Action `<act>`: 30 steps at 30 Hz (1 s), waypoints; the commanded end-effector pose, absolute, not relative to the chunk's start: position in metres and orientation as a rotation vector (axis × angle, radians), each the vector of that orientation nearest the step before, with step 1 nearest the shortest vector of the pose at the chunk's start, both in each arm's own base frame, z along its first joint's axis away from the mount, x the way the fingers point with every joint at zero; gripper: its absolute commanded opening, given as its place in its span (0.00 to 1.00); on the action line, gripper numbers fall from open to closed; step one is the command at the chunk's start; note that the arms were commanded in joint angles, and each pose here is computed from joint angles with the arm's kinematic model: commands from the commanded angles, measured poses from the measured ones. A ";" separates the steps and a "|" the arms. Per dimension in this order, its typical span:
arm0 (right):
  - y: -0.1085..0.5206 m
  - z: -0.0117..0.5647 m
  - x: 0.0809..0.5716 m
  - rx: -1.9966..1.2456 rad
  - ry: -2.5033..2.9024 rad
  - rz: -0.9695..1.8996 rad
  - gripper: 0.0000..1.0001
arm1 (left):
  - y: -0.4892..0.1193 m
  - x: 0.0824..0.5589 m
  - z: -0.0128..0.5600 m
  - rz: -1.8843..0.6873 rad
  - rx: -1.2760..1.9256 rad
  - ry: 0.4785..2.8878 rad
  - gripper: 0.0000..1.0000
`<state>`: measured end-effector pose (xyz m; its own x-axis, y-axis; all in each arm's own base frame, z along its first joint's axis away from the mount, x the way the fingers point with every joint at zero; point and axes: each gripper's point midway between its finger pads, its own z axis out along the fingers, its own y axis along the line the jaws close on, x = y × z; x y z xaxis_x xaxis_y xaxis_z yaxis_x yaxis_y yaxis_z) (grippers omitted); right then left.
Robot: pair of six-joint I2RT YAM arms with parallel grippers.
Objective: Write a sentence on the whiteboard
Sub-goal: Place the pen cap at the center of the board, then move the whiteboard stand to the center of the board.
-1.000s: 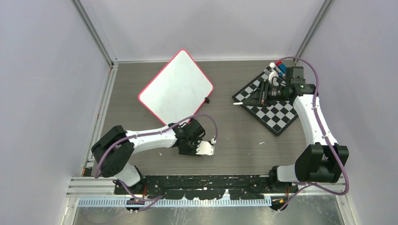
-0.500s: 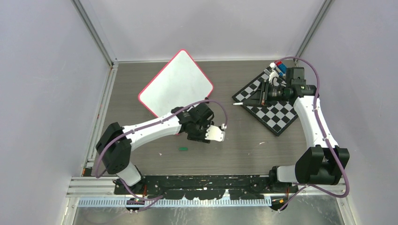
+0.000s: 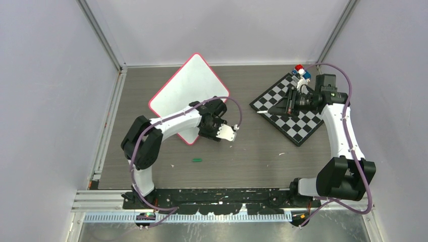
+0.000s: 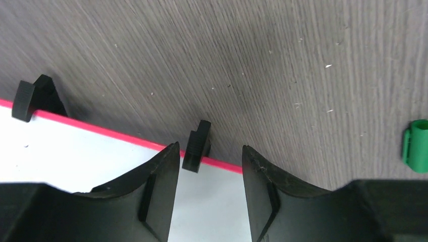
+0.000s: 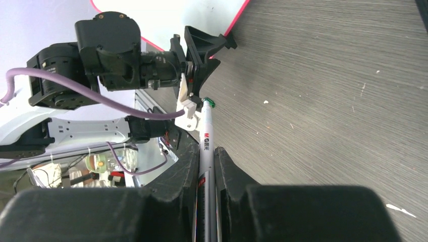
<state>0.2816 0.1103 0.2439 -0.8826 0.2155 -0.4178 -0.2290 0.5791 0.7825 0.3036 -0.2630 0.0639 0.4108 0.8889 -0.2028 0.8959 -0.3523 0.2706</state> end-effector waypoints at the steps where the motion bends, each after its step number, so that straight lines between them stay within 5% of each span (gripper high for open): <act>1: 0.106 0.259 0.273 -0.068 2.290 1.240 0.00 | -0.268 0.320 0.062 -0.031 2.388 1.435 0.49; 17: 0.100 0.259 0.270 -0.081 2.307 1.225 0.00 | -0.270 0.310 0.038 -0.058 2.584 1.277 0.07; 30: 0.098 0.262 0.268 -0.068 2.317 1.213 0.00 | -0.303 0.237 0.033 -0.107 2.800 0.911 0.00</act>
